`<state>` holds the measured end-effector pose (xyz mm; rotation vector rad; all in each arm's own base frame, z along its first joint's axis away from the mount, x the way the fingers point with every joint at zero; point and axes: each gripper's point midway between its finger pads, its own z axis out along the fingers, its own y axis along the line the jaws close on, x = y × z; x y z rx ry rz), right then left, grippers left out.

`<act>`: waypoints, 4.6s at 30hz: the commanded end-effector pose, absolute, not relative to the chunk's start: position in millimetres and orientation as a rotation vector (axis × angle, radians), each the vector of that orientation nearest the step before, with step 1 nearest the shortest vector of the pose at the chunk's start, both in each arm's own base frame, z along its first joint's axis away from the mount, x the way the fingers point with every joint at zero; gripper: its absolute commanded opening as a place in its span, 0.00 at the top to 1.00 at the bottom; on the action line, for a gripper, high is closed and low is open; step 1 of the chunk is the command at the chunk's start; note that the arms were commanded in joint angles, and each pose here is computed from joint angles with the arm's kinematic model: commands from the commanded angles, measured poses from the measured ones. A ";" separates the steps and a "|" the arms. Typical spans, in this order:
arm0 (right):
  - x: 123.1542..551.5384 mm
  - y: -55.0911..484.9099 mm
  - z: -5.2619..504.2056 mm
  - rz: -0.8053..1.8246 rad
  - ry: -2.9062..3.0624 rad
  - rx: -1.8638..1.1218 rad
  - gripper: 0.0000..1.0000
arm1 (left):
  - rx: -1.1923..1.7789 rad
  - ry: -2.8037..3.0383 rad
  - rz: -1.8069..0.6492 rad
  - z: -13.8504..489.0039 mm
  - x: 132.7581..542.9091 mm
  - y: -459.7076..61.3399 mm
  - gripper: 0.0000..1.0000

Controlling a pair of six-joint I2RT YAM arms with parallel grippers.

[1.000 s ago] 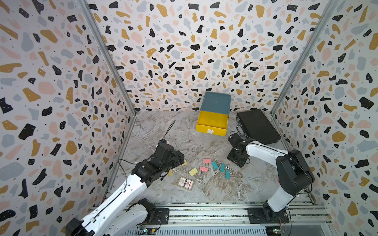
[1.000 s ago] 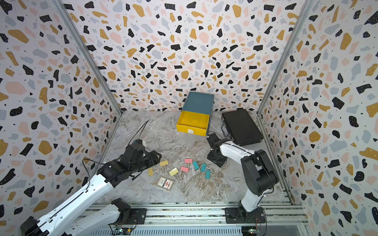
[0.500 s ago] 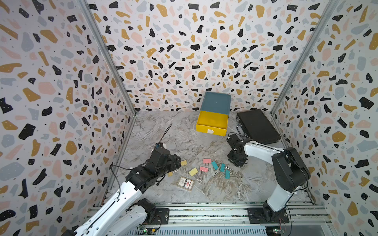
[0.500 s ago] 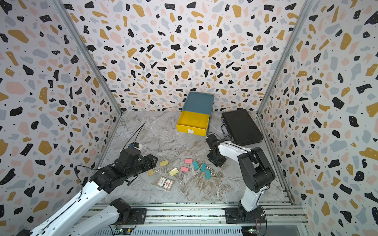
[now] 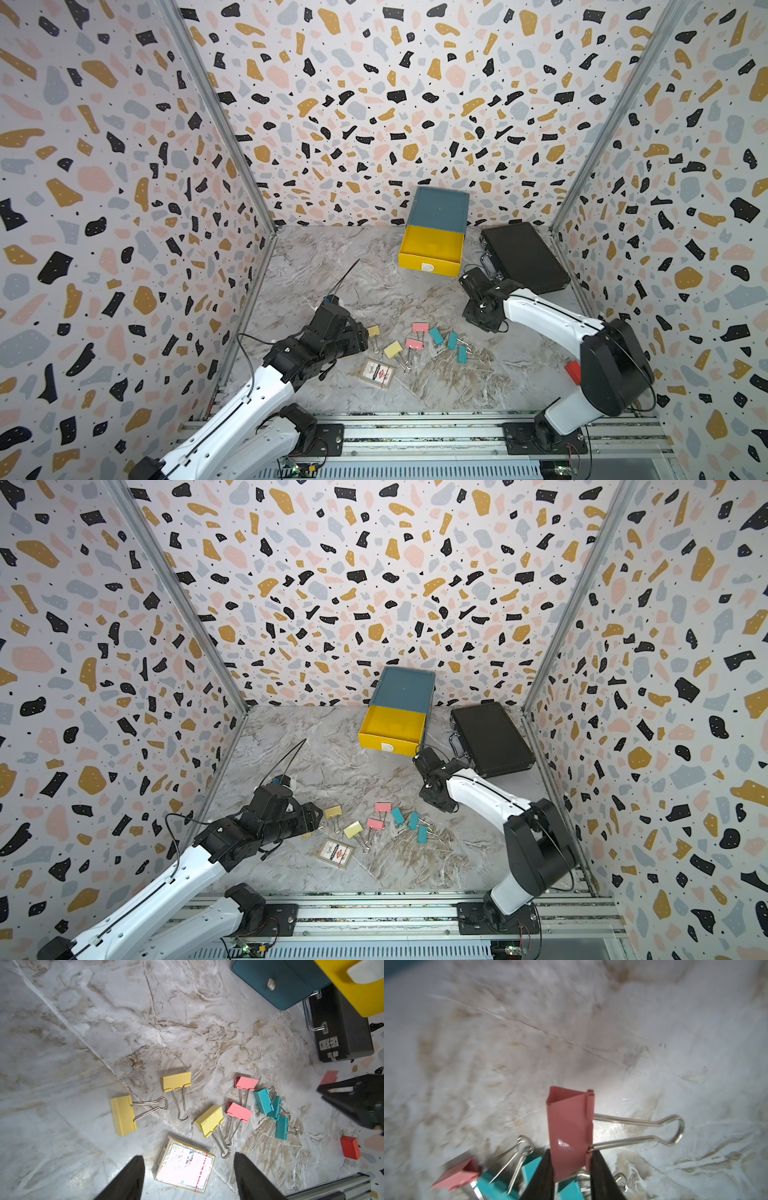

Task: Put the binder clips in the drawer according to color
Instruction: Pick up the binder clip at the center of the board, then place the binder clip in the drawer, then pick up the binder clip at the center of the board, then place the binder clip in the drawer.

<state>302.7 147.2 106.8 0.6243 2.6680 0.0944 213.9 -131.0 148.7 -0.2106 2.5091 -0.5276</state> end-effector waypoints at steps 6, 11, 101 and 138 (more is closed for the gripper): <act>343.6 174.4 276.3 0.237 2.378 0.128 0.83 | -0.067 2.479 -0.525 166.4 209.9 -131.4 0.28; 375.9 221.4 300.2 0.343 2.440 0.029 0.84 | -0.066 2.472 -0.534 175.1 209.1 -131.6 0.28; 240.8 326.4 61.1 0.002 2.882 0.245 0.58 | -0.171 2.418 -0.484 203.5 164.3 -86.3 0.28; 463.6 271.6 262.8 0.127 2.423 -0.092 0.56 | -0.179 2.469 -0.786 187.0 170.2 -139.7 0.31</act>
